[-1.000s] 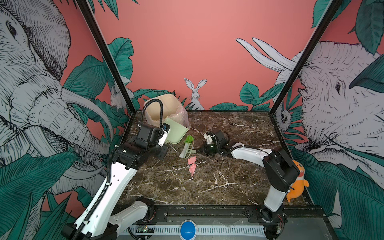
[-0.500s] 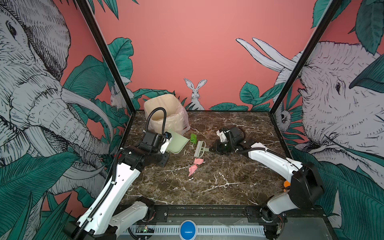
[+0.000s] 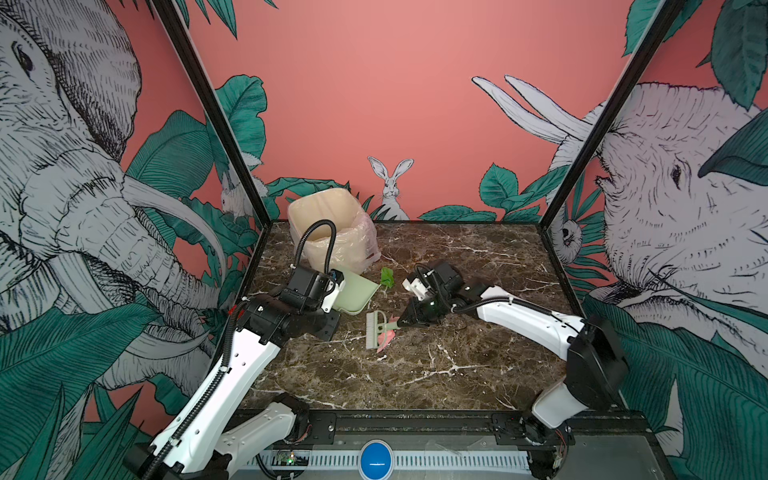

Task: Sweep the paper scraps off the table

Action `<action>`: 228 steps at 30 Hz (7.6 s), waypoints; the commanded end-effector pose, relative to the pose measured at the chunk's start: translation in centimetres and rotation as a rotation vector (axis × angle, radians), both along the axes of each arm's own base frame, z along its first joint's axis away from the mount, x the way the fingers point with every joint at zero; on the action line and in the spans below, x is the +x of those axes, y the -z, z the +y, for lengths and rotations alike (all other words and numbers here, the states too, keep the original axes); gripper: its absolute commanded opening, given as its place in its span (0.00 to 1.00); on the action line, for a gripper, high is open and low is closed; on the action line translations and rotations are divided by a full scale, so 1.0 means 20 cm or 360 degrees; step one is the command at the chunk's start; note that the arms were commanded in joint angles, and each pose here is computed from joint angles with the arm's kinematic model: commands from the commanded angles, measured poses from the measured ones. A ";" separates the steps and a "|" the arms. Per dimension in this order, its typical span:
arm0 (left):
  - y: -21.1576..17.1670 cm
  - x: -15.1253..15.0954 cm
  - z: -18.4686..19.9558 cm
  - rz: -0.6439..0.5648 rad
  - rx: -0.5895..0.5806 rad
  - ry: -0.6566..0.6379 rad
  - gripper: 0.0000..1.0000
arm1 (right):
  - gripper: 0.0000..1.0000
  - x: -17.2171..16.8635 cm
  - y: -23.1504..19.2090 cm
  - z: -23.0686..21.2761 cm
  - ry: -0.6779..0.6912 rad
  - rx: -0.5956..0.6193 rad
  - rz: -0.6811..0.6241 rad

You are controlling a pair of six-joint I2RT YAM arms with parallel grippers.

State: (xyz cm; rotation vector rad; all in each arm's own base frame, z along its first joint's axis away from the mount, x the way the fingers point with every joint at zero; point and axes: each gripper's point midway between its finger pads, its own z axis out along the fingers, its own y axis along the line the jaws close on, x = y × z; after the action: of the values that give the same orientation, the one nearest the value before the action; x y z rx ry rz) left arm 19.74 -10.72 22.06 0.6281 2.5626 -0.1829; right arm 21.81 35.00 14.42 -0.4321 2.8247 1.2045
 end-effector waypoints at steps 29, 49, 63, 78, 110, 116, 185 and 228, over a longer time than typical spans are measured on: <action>0.18 0.00 -0.25 0.0137 -0.0034 0.0133 0.18 | 0.00 0.11 0.02 -0.77 0.0107 -0.0504 0.0001; 0.39 -0.10 -0.32 0.0281 0.0115 0.0137 0.18 | 0.00 0.14 -0.41 -0.90 0.0030 -0.0677 -0.0298; 0.59 -0.19 -0.52 0.0305 0.0438 0.0506 0.17 | 0.00 0.32 -0.36 -1.04 -0.0127 -0.1133 -0.0351; 0.64 -0.21 -0.68 0.0242 0.0347 0.0790 0.16 | 0.00 0.42 -0.25 -0.96 -0.0258 -0.1224 -0.0327; 0.83 -0.21 -0.70 0.0298 0.0346 0.0771 0.15 | 0.00 0.37 -0.11 -0.77 -0.0538 -0.1388 -0.0284; 0.85 -0.18 -0.68 0.0296 0.0350 0.0746 0.14 | 0.00 0.34 -0.09 -0.73 -0.0575 -0.1370 -0.0274; 0.89 -0.19 -0.68 0.0346 0.0330 0.0736 0.14 | 0.00 0.04 -0.24 -0.34 -0.0728 -0.1121 -0.0421; 0.87 -0.15 -0.67 0.0296 0.0343 0.0692 0.14 | 0.00 -0.11 -0.29 -0.21 -0.0742 -0.0949 -0.0402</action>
State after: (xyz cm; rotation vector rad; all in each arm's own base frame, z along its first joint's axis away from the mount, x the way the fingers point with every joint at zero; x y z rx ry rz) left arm 16.06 -24.11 4.47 1.3485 2.6117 -0.1241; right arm 22.41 28.25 17.10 -1.1675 2.9478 0.0121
